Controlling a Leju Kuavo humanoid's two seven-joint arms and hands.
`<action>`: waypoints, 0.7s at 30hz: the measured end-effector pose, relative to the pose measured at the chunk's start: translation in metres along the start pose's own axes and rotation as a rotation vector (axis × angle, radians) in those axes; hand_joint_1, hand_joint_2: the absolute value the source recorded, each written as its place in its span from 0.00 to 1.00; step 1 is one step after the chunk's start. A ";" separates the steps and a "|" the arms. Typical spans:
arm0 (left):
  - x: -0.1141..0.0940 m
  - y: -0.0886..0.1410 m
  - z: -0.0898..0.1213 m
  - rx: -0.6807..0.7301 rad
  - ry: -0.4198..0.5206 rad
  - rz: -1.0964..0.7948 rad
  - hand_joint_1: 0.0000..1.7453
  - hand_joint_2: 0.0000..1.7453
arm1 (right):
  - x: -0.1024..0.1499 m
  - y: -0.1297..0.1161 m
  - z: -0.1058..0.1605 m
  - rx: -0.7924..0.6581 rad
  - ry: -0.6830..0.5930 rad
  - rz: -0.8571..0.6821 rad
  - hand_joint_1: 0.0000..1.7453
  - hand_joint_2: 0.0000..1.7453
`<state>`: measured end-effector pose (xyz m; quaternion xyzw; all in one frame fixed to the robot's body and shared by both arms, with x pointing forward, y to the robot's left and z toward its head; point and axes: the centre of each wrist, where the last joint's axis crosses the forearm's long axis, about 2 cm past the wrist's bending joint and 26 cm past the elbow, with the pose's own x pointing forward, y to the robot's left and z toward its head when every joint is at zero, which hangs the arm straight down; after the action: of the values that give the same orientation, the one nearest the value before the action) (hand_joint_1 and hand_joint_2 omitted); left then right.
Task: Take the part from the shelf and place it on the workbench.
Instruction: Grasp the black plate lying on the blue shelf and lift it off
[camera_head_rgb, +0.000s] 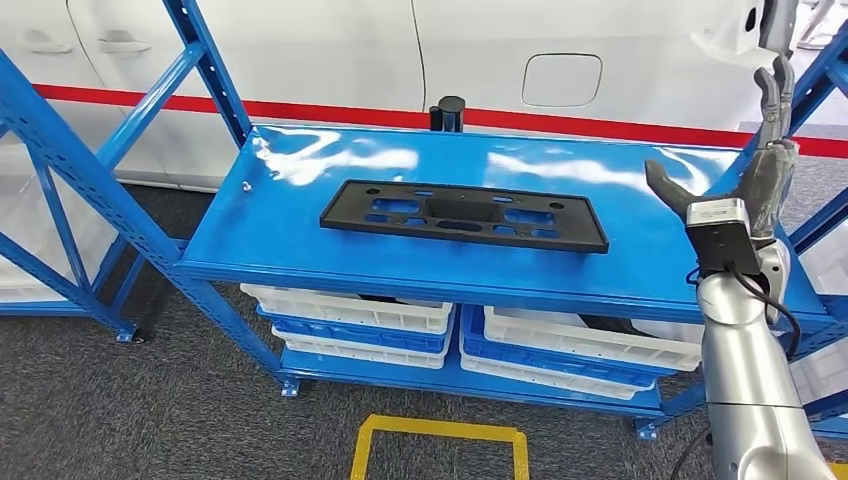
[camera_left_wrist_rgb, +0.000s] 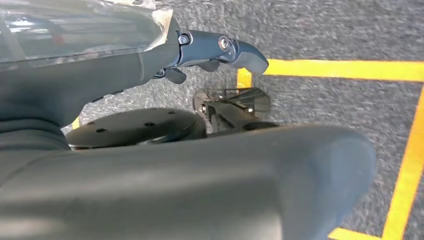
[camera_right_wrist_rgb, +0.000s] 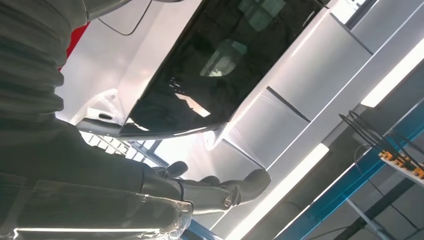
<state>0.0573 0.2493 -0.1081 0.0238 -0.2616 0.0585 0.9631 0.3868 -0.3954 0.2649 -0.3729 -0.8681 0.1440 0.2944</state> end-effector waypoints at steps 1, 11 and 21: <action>0.000 0.000 0.000 -0.001 -0.001 0.002 0.00 0.00 | 0.001 0.001 0.000 0.003 0.003 0.002 0.00 1.00; -0.001 0.000 0.000 0.006 -0.004 0.007 0.00 0.00 | 0.007 0.009 -0.001 0.003 0.007 -0.004 0.00 1.00; 0.000 -0.002 0.000 0.006 -0.009 0.016 0.00 0.00 | 0.007 0.008 -0.004 0.009 0.002 -0.006 0.00 1.00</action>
<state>0.0572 0.2474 -0.1079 0.0247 -0.2659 0.0669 0.9613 0.3898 -0.3842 0.2667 -0.3690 -0.8683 0.1468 0.2972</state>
